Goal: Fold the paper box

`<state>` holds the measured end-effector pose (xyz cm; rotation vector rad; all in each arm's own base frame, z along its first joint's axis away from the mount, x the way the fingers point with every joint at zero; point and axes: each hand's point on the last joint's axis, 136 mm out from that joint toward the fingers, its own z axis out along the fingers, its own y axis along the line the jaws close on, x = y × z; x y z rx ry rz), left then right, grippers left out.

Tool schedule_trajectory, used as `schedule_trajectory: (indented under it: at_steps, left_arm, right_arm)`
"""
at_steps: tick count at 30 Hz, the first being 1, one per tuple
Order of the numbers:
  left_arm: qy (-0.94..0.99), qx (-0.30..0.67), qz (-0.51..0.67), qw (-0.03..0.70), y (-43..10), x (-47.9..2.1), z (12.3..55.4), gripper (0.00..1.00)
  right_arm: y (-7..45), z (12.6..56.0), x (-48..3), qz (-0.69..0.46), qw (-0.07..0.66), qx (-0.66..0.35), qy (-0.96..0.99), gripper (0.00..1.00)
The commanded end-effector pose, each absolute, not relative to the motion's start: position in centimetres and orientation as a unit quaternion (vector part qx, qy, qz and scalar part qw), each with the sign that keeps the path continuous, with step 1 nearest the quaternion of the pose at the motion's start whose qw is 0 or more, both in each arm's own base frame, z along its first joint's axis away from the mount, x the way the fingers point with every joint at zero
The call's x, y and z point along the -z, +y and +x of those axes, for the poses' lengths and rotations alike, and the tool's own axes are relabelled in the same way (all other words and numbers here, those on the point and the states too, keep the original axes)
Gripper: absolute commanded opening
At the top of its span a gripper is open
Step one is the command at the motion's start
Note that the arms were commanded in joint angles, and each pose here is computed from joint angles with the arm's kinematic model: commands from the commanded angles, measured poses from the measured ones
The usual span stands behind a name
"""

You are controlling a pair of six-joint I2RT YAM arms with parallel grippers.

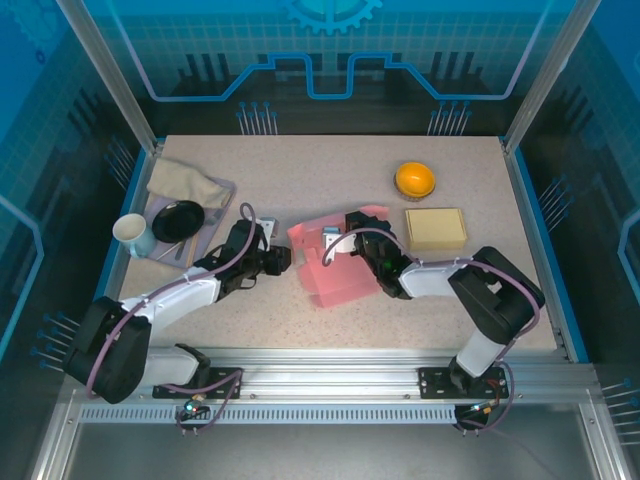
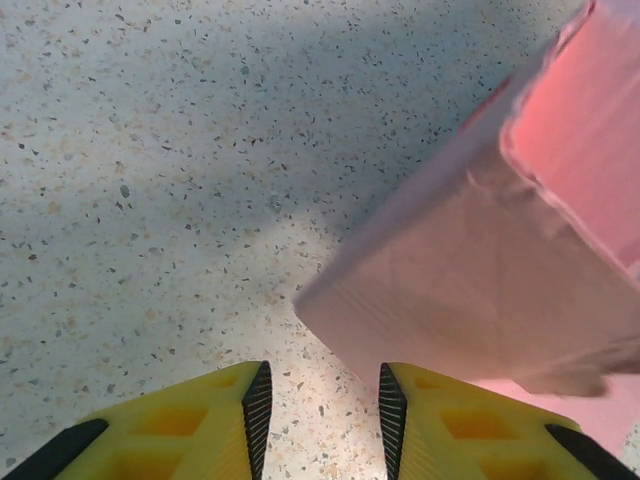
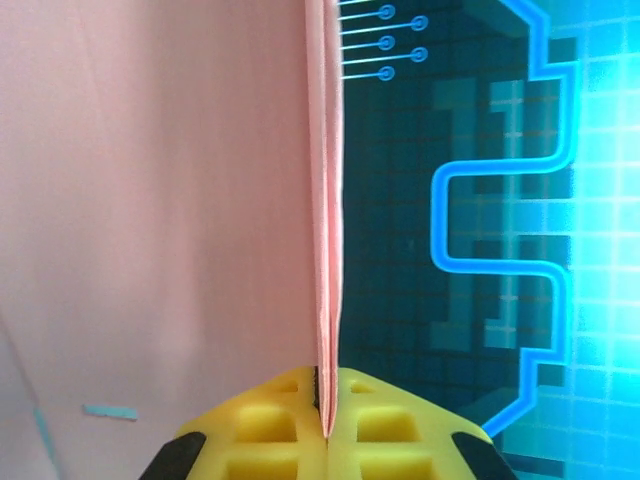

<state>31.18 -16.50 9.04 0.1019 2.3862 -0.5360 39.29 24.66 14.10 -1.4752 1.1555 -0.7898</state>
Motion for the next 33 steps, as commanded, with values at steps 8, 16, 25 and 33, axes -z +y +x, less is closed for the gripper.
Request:
schedule_trajectory:
  at_steps: [8,16,25,33]
  left_arm:
    - [0.918,0.115,0.049,0.378,-14.7,-10.3,33.2,0.38]
    - [0.917,0.084,0.036,0.388,-13.2,-10.3,32.8,0.38]
    - [0.916,0.087,0.026,0.392,-12.9,-11.1,32.4,0.39]
    - [0.924,0.078,0.053,0.371,-14.0,-9.1,34.4,0.39]
  right_arm:
    - [27.8,42.4,-18.3,-0.57,0.591,0.368,0.436,0.0]
    - [26.8,41.7,-13.3,-0.592,0.56,0.358,0.456,0.0]
    - [26.2,41.6,-11.6,-0.606,0.545,0.344,0.465,0.0]
    - [26.8,41.7,-12.9,-0.613,0.554,0.298,0.478,0.0]
